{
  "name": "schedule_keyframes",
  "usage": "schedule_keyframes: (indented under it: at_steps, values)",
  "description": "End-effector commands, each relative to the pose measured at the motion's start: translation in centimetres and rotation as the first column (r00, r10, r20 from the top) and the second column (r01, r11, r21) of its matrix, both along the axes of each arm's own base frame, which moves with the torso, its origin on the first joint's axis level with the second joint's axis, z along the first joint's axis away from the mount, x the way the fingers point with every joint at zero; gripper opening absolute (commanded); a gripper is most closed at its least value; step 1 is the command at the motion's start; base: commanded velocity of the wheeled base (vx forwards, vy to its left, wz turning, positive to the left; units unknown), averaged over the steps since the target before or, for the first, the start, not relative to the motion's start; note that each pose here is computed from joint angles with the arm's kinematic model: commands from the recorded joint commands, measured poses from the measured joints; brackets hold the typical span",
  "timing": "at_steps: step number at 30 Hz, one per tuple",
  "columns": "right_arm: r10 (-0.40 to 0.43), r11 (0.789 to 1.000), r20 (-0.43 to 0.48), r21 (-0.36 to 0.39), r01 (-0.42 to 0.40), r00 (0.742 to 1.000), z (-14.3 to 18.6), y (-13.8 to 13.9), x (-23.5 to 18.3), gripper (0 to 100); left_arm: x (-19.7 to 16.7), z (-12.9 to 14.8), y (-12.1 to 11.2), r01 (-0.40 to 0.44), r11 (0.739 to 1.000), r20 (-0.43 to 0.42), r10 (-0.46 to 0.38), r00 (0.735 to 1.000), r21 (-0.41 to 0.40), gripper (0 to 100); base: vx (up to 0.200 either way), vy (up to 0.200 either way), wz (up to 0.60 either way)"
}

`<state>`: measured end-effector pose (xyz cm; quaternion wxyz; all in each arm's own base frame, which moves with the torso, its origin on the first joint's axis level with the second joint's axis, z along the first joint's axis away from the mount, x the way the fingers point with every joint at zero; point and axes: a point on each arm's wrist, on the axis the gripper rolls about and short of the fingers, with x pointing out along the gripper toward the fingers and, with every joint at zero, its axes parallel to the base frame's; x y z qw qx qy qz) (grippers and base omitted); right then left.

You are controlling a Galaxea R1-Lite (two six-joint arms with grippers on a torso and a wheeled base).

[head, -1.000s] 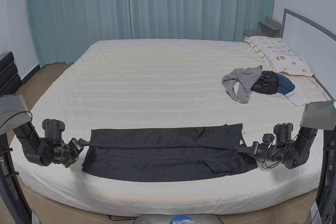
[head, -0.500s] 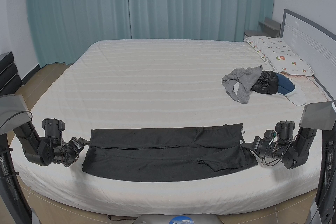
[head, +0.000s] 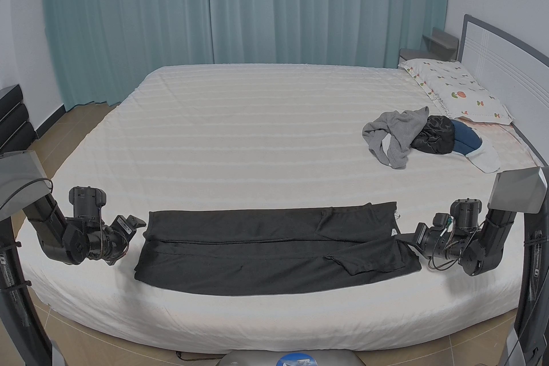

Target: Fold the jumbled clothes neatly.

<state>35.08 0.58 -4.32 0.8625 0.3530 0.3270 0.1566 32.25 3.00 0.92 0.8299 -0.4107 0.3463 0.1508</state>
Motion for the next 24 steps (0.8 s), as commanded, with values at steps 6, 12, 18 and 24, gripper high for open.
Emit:
schedule_keyframes:
  at_steps: [6,12,18,24]
  values:
    - [0.005,1.000,-0.009,0.000,-0.005,1.000,-0.3,0.2,-0.1,0,2.8,-0.8,-1.2,0.042,0.999,0.033,-0.042,0.999,-0.001,100,0.000,0.000,0.00]
    - [0.007,1.000,-0.011,-0.001,-0.007,1.000,-0.3,0.3,-0.1,0,4.0,-1.2,-1.7,0.063,0.998,0.041,-0.063,0.997,0.007,100,0.000,0.000,0.00]
    - [0.005,1.000,-0.013,-0.001,-0.005,1.000,-0.5,0.3,-0.1,0,4.2,-2.5,-2.0,0.103,0.994,0.013,-0.104,0.994,0.047,0,0.000,0.000,0.00]
    - [0.005,1.000,-0.013,-0.001,-0.005,1.000,-0.5,0.3,-0.1,100,4.7,-2.4,-1.9,0.095,0.994,0.024,-0.096,0.995,0.052,0,0.000,0.000,0.00]
